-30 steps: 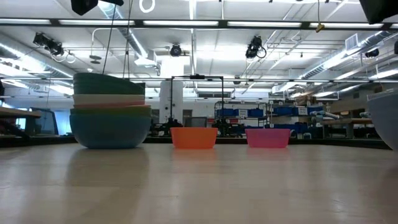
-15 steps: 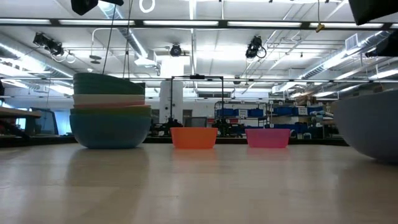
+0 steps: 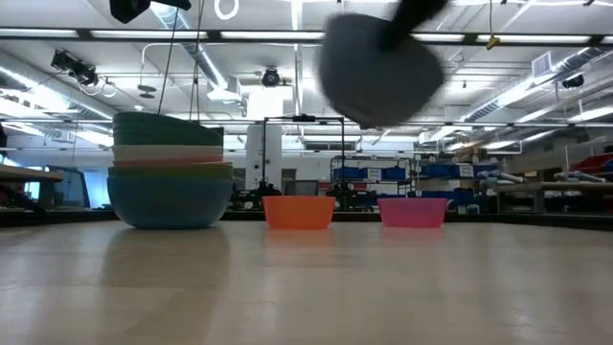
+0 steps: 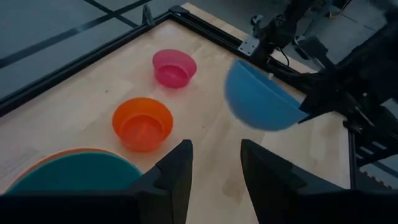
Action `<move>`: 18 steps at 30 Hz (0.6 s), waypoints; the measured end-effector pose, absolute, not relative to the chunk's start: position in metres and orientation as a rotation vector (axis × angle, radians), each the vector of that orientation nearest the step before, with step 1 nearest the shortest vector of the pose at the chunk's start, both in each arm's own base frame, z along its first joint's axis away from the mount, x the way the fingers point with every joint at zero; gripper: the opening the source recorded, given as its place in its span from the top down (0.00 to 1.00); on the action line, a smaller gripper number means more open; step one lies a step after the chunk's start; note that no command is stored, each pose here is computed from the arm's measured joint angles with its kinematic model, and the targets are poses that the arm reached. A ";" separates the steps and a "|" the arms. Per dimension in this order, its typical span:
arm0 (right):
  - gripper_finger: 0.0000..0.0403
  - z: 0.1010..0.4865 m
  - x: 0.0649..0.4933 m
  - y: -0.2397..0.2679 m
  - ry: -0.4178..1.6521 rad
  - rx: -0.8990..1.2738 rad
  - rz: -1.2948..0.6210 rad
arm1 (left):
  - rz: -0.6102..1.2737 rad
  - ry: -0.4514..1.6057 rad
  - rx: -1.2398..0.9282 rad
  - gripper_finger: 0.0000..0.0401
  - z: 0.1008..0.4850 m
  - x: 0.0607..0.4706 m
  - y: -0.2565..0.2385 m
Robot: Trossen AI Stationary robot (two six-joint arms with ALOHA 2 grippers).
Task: Nest bowls inside each other
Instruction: Stack the blue bowl on top of the green bowl
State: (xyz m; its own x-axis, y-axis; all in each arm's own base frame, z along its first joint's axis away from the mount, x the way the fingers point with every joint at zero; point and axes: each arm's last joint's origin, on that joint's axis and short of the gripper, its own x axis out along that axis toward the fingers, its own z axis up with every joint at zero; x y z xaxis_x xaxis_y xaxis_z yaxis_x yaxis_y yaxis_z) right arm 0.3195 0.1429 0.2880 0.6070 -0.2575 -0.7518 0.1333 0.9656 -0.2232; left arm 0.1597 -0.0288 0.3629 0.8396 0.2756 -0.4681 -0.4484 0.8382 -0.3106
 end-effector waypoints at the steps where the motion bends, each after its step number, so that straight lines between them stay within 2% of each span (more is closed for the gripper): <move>1: 1.00 0.294 0.329 0.134 0.850 -0.157 -0.213 | 0.395 0.421 -0.425 0.64 0.363 0.159 -0.029; 5: 1.00 0.316 0.361 0.094 0.691 -0.128 -0.131 | 0.374 0.381 -0.421 0.64 0.369 0.154 -0.028; 10: 1.00 0.329 0.386 0.048 0.523 -0.037 -0.041 | 0.284 0.185 -0.419 0.64 0.394 0.141 -0.026; 18: 1.00 0.336 0.410 0.012 0.302 0.014 0.098 | 0.225 -0.022 -0.371 0.64 0.419 0.121 -0.021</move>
